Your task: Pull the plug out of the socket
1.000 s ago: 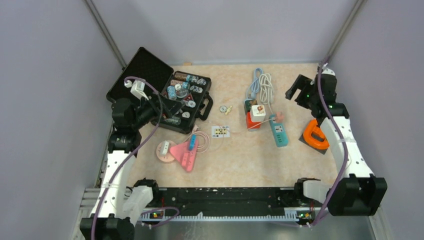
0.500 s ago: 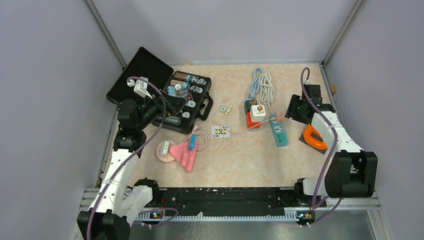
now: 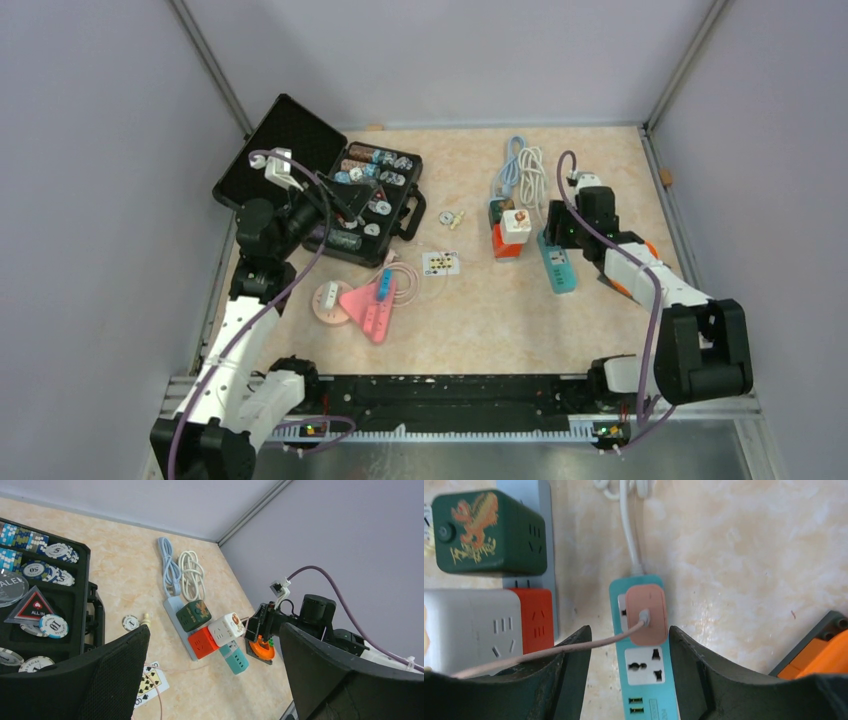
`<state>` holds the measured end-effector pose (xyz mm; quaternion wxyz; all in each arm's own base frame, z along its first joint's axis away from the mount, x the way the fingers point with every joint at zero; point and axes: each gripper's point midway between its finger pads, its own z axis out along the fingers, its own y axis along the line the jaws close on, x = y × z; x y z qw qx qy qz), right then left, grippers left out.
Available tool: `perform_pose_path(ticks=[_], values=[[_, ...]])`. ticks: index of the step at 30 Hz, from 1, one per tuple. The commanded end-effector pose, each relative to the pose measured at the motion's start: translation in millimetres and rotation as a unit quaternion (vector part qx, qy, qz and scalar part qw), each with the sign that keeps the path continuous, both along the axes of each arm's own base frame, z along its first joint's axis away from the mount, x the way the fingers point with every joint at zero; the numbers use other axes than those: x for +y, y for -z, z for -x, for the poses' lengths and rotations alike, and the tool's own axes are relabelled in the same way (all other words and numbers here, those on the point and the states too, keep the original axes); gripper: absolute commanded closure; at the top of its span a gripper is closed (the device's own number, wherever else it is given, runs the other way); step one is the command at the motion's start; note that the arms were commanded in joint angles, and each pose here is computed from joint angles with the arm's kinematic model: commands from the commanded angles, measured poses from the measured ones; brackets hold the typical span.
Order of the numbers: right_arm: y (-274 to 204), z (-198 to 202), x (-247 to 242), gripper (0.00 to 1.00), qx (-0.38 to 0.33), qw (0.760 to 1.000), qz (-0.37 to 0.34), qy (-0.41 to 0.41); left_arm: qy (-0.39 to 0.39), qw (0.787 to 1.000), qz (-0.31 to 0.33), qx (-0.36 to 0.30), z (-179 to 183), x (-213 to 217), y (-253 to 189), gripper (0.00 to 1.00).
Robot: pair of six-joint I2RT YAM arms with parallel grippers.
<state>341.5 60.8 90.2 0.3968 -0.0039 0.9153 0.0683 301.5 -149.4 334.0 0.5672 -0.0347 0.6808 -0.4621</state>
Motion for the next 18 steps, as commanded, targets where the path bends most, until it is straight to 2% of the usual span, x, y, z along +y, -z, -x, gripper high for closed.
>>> perform_pose_path(ticks=[1, 11, 16, 18], values=[[-27, -36, 2, 0.44, -0.083, 0.997, -0.001, 0.005, 0.001, 0.998, 0.015, -0.053, 5, 0, -38, 0.01], [-11, -36, -7, 0.46, -0.071, 0.997, 0.015, 0.027, 0.036, 0.999, 0.006, -0.019, 11, -21, -16, 0.01], [6, -33, -17, 0.48, -0.021, 0.998, 0.039, 0.051, 0.068, 0.997, -0.026, 0.0, 14, -46, 1, 0.01], [9, -32, -21, 0.54, -0.002, 0.997, 0.044, 0.062, 0.085, 0.995, -0.043, 0.011, 16, -58, 10, 0.01]])
